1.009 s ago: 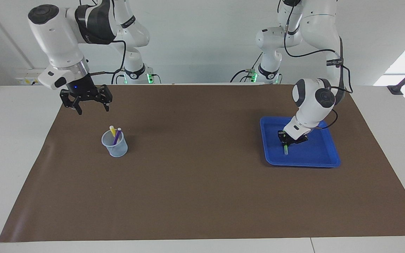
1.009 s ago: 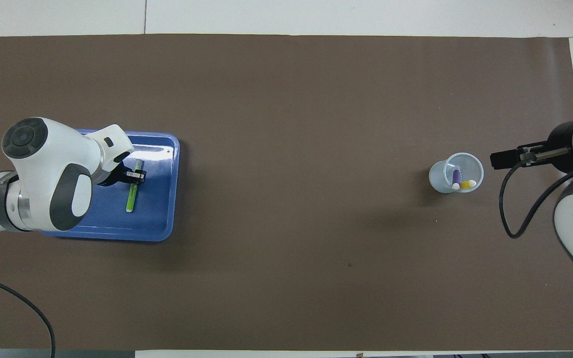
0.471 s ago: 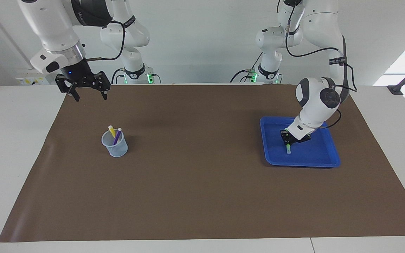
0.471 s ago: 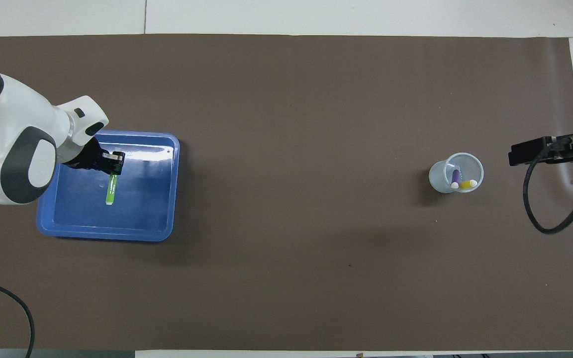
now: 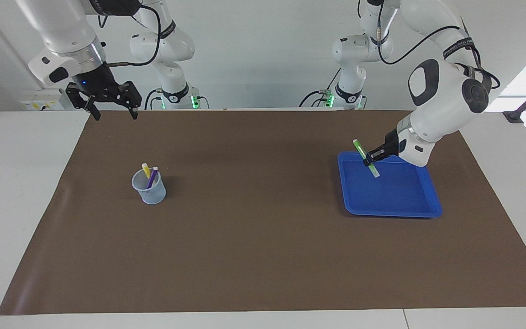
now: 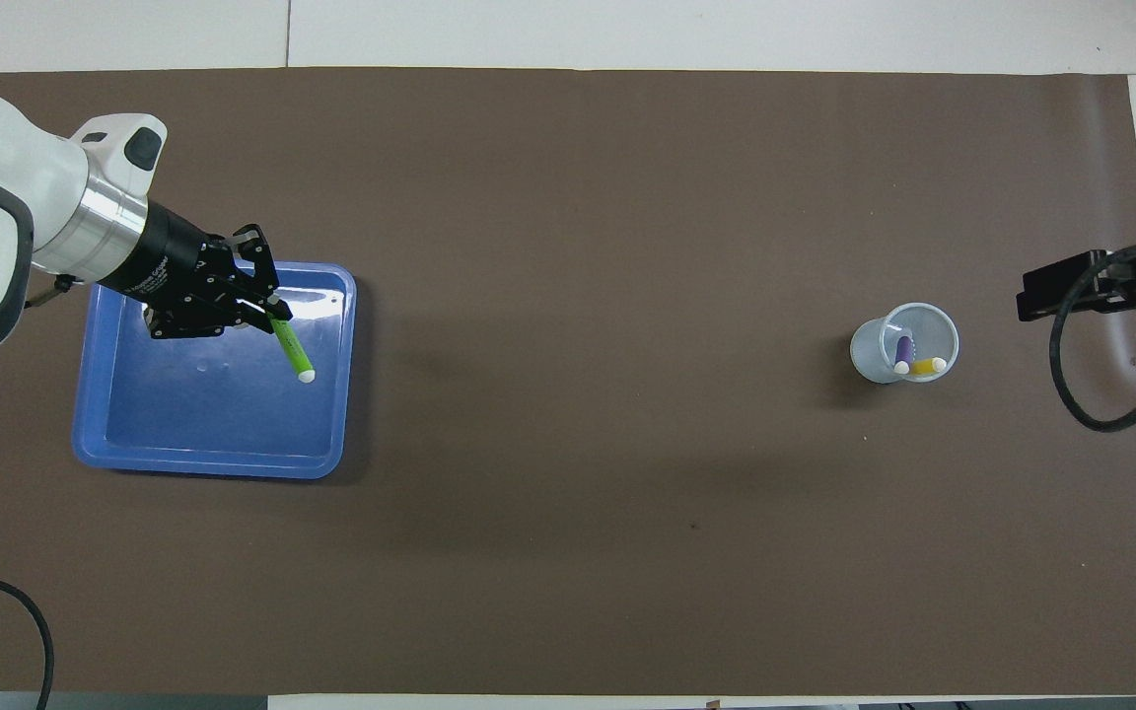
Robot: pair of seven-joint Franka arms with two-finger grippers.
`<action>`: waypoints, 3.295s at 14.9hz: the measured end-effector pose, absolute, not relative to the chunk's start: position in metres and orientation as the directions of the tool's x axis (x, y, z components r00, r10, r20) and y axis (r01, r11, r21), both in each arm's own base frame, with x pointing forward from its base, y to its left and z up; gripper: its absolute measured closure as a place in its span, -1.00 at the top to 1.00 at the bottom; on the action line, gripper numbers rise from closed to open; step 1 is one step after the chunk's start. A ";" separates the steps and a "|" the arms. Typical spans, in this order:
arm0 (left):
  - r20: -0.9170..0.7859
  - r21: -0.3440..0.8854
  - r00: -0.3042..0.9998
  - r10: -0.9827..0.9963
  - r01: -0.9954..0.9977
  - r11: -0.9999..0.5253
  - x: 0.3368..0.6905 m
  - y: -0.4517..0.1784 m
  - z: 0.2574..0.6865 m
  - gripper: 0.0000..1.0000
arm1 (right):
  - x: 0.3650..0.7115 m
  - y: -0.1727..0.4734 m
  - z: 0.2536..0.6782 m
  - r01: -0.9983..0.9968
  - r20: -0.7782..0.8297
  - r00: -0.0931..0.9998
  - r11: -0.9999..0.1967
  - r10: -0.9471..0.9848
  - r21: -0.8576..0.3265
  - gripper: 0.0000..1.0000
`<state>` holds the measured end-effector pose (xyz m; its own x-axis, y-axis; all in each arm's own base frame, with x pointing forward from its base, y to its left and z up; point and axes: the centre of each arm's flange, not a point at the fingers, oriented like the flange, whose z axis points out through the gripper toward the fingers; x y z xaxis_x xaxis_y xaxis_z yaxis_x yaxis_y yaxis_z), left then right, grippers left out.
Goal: Transfer and insert pens with both arms
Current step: 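Grasp and lift the green pen with the left gripper, then hold the green pen out while the right gripper approaches it, then close the right gripper on the green pen held by the left gripper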
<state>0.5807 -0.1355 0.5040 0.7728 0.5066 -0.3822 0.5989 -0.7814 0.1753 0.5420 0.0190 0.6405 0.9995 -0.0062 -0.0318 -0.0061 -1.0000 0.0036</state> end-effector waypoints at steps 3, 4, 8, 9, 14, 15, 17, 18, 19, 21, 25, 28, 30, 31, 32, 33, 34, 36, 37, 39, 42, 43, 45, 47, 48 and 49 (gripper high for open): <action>-0.530 0.171 0.578 0.621 0.790 -0.589 0.571 -0.160 0.529 -0.67 | 0.541 0.049 0.640 -0.029 -0.045 0.999 -0.994 -0.024 -0.109 1.00; -0.568 0.153 0.520 0.638 0.828 -0.539 0.567 -0.169 0.534 -0.67 | 0.540 0.060 0.640 -0.038 -0.051 0.998 -0.983 -0.029 -0.178 1.00; -0.703 0.088 0.329 0.630 0.920 -0.383 0.552 -0.203 0.534 -0.67 | 0.547 0.092 0.635 -0.066 -0.027 0.998 -0.906 -0.060 -0.419 1.00; -0.730 0.084 0.300 0.614 0.931 -0.356 0.546 -0.209 0.530 -0.67 | 0.548 0.101 0.631 -0.086 -0.021 0.996 -0.878 -0.086 -0.472 1.00; -0.798 0.087 0.160 0.581 0.984 -0.152 0.500 -0.234 0.511 -0.67 | 0.539 0.160 0.621 -0.174 -0.025 0.979 -0.773 -0.200 -0.611 1.00; -0.791 0.089 0.147 0.594 0.988 -0.127 0.488 -0.245 0.506 -0.67 | 0.536 0.171 0.621 -0.180 -0.028 0.978 -0.761 -0.209 -0.623 1.00; -0.791 0.087 0.121 0.600 0.992 -0.087 0.468 -0.268 0.501 -0.67 | 0.531 0.189 0.622 -0.185 -0.036 0.977 -0.743 -0.211 -0.643 1.00; -0.800 0.079 0.106 0.590 0.994 -0.072 0.463 -0.274 0.501 -0.67 | 0.529 0.196 0.622 -0.188 -0.037 0.976 -0.738 -0.215 -0.648 1.00; -0.808 0.067 0.087 0.582 0.996 -0.054 0.461 -0.276 0.501 -0.67 | 0.526 0.205 0.621 -0.196 -0.037 0.973 -0.732 -0.227 -0.653 1.00; -0.813 0.043 0.047 0.580 0.999 -0.021 0.461 -0.276 0.502 -0.67 | 0.521 0.231 0.614 -0.213 -0.024 0.964 -0.715 -0.265 -0.666 1.00; -0.817 0.014 0.000 0.577 1.000 0.020 0.463 -0.273 0.504 -0.67 | 0.507 0.265 0.594 -0.200 -0.002 0.963 -0.715 -0.268 -0.670 1.00; -0.821 0.010 -0.014 0.571 0.999 0.039 0.464 -0.272 0.506 -0.67 | 0.501 0.269 0.584 -0.171 0.009 0.972 -0.732 -0.235 -0.660 1.00; -0.822 0.012 -0.017 0.569 0.999 0.047 0.465 -0.271 0.506 -0.67 | 0.498 0.272 0.578 -0.155 0.017 0.975 -0.739 -0.220 -0.655 1.00; -0.823 0.013 -0.019 0.568 0.999 0.052 0.465 -0.271 0.507 -0.67 | 0.498 0.272 0.576 -0.153 0.018 0.976 -0.741 -0.217 -0.654 1.00; -0.824 0.016 -0.020 0.566 0.998 0.059 0.466 -0.271 0.507 -0.67 | 0.497 0.273 0.575 -0.151 0.018 0.977 -0.742 -0.215 -0.653 1.00; -0.825 0.017 -0.022 0.565 0.998 0.064 0.466 -0.270 0.507 -0.67 | 0.496 0.275 0.575 -0.147 0.019 0.978 -0.743 -0.209 -0.653 1.00; -0.826 0.017 -0.024 0.564 0.998 0.067 0.467 -0.270 0.507 -0.67 | 0.494 0.278 0.574 -0.141 0.019 0.979 -0.744 -0.202 -0.653 1.00; -0.827 0.015 -0.027 0.562 0.997 0.070 0.467 -0.270 0.507 -0.67 | 0.490 0.284 0.574 -0.130 0.021 0.982 -0.748 -0.189 -0.651 1.00; -0.827 0.015 -0.028 0.561 0.997 0.071 0.467 -0.270 0.507 -0.67 | 0.489 0.286 0.574 -0.125 0.023 0.983 -0.749 -0.184 -0.651 1.00; -0.828 0.014 -0.029 0.561 0.997 0.072 0.467 -0.270 0.508 -0.67 | 0.487 0.289 0.574 -0.110 0.031 0.985 -0.752 -0.170 -0.650 1.00; -0.828 0.014 -0.029 0.560 0.997 0.073 0.467 -0.270 0.508 -0.67 | 0.489 0.288 0.572 -0.090 0.054 0.985 -0.754 -0.163 -0.650 1.00; -0.828 0.014 -0.029 0.560 0.997 0.073 0.467 -0.270 0.508 -0.67 | 0.491 0.288 0.571 -0.087 0.063 0.984 -0.753 -0.169 -0.652 1.00; -0.829 0.013 -0.031 0.559 0.997 0.075 0.467 -0.270 0.508 -0.67 | 0.494 0.288 0.569 -0.082 0.073 0.983 -0.753 -0.170 -0.653 1.00; -0.830 0.014 -0.033 0.558 0.997 0.079 0.467 -0.270 0.508 -0.67 | 0.494 0.291 0.569 -0.070 0.089 0.982 -0.756 -0.167 -0.650 1.00; -0.830 0.014 -0.033 0.557 0.997 0.081 0.468 -0.270 0.508 -0.67 | 0.494 0.293 0.568 -0.065 0.100 0.980 -0.757 -0.170 -0.650 1.00; -0.830 0.015 -0.034 0.557 0.996 0.083 0.468 -0.269 0.508 -0.67 | 0.494 0.297 0.566 -0.059 0.108 0.980 -0.759 -0.168 -0.649 1.00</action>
